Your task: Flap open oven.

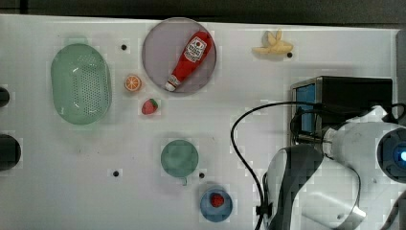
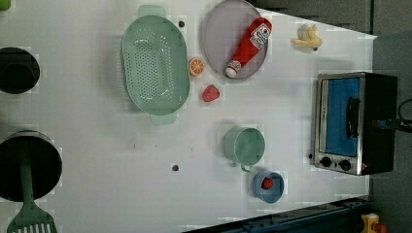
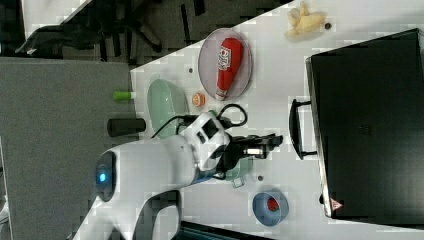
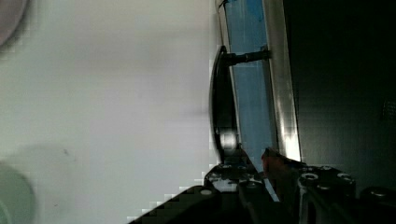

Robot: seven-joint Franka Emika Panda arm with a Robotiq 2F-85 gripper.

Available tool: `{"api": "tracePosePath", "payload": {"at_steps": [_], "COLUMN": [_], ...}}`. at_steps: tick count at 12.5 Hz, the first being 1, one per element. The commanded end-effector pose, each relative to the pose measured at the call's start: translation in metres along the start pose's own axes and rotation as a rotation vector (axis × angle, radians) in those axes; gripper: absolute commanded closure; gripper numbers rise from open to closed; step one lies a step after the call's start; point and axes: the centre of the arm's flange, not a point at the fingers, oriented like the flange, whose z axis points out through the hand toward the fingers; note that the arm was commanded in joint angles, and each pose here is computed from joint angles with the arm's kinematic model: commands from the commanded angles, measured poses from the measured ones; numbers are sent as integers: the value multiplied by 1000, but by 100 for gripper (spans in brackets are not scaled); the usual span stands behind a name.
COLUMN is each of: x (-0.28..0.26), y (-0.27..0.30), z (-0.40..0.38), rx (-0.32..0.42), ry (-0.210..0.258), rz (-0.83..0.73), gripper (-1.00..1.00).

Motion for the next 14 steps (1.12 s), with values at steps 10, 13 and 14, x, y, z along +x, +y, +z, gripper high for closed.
{"api": "tracePosePath", "payload": {"at_steps": [10,13,14], "x": [19,21,23], "y": [-1,-8,-15], "z": [88,95,96], "rx": [-43,-48,-51], "ry": [-56,-64,-68], "rz": [-77,-93,-113], "gripper": [65,65,65]}}
